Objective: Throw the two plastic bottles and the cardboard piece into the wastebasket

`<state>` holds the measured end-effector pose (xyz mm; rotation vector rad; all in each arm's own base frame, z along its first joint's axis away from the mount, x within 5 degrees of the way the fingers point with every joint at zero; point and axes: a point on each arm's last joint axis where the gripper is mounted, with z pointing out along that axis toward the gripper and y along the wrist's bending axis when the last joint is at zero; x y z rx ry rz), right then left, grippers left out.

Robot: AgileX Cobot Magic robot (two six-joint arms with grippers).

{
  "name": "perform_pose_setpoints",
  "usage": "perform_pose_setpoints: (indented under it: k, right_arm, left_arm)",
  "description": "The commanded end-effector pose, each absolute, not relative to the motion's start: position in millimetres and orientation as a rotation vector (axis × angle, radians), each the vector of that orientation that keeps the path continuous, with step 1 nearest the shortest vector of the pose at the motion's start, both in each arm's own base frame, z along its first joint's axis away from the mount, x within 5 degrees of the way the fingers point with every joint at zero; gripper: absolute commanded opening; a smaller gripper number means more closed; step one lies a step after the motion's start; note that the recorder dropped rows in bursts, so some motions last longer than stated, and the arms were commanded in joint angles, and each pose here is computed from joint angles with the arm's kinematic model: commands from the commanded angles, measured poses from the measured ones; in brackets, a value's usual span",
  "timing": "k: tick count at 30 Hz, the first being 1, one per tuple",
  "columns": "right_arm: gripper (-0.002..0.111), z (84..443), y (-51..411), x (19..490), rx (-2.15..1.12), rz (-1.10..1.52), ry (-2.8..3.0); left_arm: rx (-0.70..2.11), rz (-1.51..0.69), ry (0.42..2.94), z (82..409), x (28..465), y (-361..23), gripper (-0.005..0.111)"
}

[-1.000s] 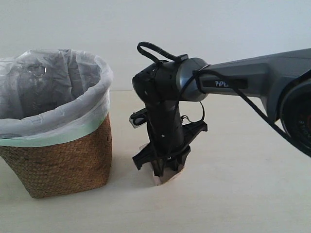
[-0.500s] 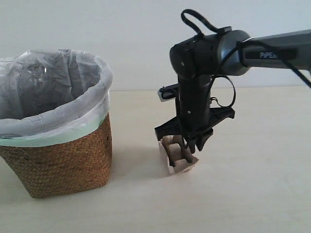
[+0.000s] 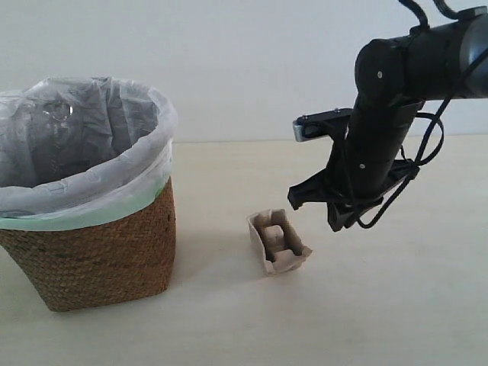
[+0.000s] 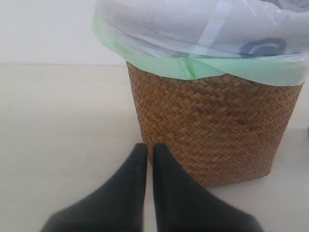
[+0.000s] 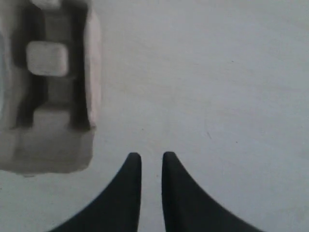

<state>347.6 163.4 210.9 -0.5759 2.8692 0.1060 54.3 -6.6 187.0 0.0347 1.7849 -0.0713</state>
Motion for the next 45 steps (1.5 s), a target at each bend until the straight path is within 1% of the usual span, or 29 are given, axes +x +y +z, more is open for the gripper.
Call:
perform_pose_setpoints:
  k: [1, 2, 4, 5, 6, 7, 9, 11, 17, 19, 29, 35, 37, 41, 45]
  right_arm:
    - [0.012, 217.5, 167.1, 347.5, -0.587, 0.152, 2.811]
    - [0.015, 217.8, 168.1, 348.4, -0.556, 0.168, 2.805]
    - [0.041, 219.8, 174.3, 350.9, -0.497, 0.264, 2.768]
    - [0.048, 220.4, 176.0, 351.4, -0.484, 0.291, 2.758]
    - [0.058, 221.4, 178.2, 352.3, -0.477, 0.324, 2.741]
    - [0.063, 221.9, 179.6, 352.7, -0.494, 0.341, 2.726]
    - [0.069, 222.9, 183.8, 353.9, -0.570, 0.380, 2.675]
    - [0.069, 218.0, 192.9, 352.2, -0.640, 0.438, 2.659]
    - [0.069, 188.7, 228.5, 348.3, -0.740, 0.439, 2.616]
    - [0.069, 182.6, 231.8, 349.4, -0.741, 0.434, 2.612]
    - [0.069, 178.9, 232.2, 353.0, -0.729, 0.403, 2.595]
    - [0.069, 178.2, 227.2, 356.3, -0.780, 0.309, 2.569]
    - [0.069, 178.3, 227.1, 356.5, -0.747, 0.315, 2.579]
    - [0.069, 171.8, 227.5, 357.2, -0.741, 0.313, 2.597]
    - [0.069, 157.4, 228.3, 358.4, -0.720, 0.309, 2.640]
  left_arm:
    - [0.031, -0.068, 1.780, 186.4, 54.3, -6.3, 0.004]
    - [0.031, -0.068, 1.780, 186.4, 54.3, -6.3, 0.004]
    - [0.031, -0.068, 1.780, 186.4, 54.3, -6.3, 0.004]
    - [0.031, -0.068, 1.780, 186.4, 54.3, -6.3, 0.004]
    - [0.031, -0.068, 1.780, 186.4, 54.3, -6.3, 0.004]
    - [0.031, -0.068, 1.780, 186.4, 54.3, -6.3, 0.004]
    - [0.031, -0.068, 1.780, 186.4, 54.3, -6.3, 0.004]
    - [0.031, -0.068, 1.780, 186.4, 54.3, -6.3, 0.004]
    - [0.031, -0.068, 1.780, 186.4, 54.3, -6.3, 0.004]
    - [0.031, -0.068, 1.780, 186.4, 54.3, -6.3, 0.004]
    - [0.031, -0.068, 1.780, 186.4, 54.3, -6.3, 0.004]
    - [0.031, -0.068, 1.780, 186.4, 54.3, -6.3, 0.004]
    - [0.031, -0.068, 1.780, 186.4, 54.3, -6.3, 0.004]
    - [0.031, -0.068, 1.780, 186.4, 54.3, -6.3, 0.004]
    - [0.031, -0.068, 1.780, 186.4, 54.3, -6.3, 0.004]
